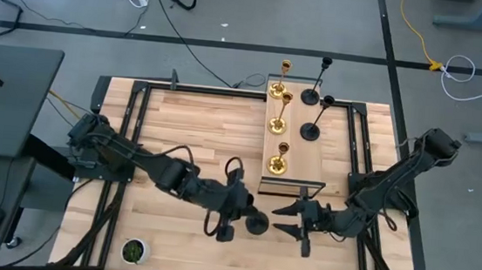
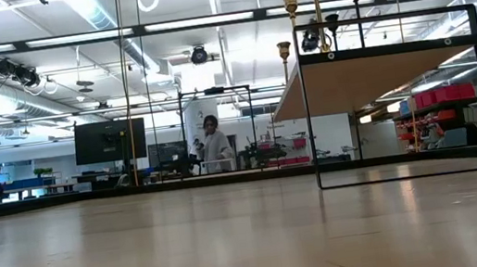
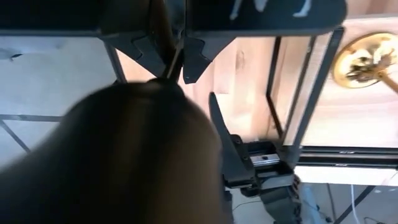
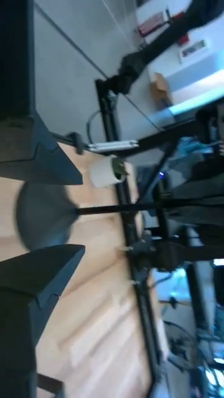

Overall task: Pick & Place candle stick holders
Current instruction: Put the black candleholder on the shelf aligned with the other black candleholders

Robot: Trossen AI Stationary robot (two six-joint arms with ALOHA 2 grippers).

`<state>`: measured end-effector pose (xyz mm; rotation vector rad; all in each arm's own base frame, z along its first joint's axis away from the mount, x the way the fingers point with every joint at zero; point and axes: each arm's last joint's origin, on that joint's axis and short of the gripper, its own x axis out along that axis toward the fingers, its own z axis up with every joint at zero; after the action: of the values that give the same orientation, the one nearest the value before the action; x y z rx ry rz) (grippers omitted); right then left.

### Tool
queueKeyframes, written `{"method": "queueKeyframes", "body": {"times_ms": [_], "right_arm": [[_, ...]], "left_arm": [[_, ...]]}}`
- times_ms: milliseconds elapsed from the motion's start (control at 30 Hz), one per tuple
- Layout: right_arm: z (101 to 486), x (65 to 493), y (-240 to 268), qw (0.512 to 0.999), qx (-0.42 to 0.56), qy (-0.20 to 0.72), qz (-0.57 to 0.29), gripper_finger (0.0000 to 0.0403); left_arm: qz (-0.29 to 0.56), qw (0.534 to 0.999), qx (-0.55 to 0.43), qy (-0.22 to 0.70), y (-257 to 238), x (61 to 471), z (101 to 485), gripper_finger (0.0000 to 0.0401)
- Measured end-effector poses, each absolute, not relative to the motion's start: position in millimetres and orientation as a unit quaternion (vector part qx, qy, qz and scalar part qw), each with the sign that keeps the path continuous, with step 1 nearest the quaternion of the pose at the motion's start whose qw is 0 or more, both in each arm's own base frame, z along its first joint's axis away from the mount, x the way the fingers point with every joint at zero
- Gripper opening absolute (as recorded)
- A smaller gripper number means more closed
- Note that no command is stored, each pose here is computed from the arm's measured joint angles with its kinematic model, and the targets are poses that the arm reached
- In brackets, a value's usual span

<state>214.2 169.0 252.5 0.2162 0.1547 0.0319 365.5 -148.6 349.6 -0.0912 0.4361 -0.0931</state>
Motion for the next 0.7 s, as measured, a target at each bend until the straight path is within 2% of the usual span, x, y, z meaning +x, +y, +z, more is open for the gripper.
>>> {"method": "queueKeyframes", "body": {"times_ms": [300,700], "right_arm": [[243.1,243.5,158.6,0.993,0.108,0.032,-0.031,0.0166],[233.5,268.4,161.1,0.994,0.104,0.000,-0.020,0.0166]], "left_arm": [[-0.036,0.972,-0.044,0.228,-141.5,367.3,347.6,0.0013],[-0.034,0.970,-0.040,0.236,-140.5,366.9,345.9,0.0015]]}}
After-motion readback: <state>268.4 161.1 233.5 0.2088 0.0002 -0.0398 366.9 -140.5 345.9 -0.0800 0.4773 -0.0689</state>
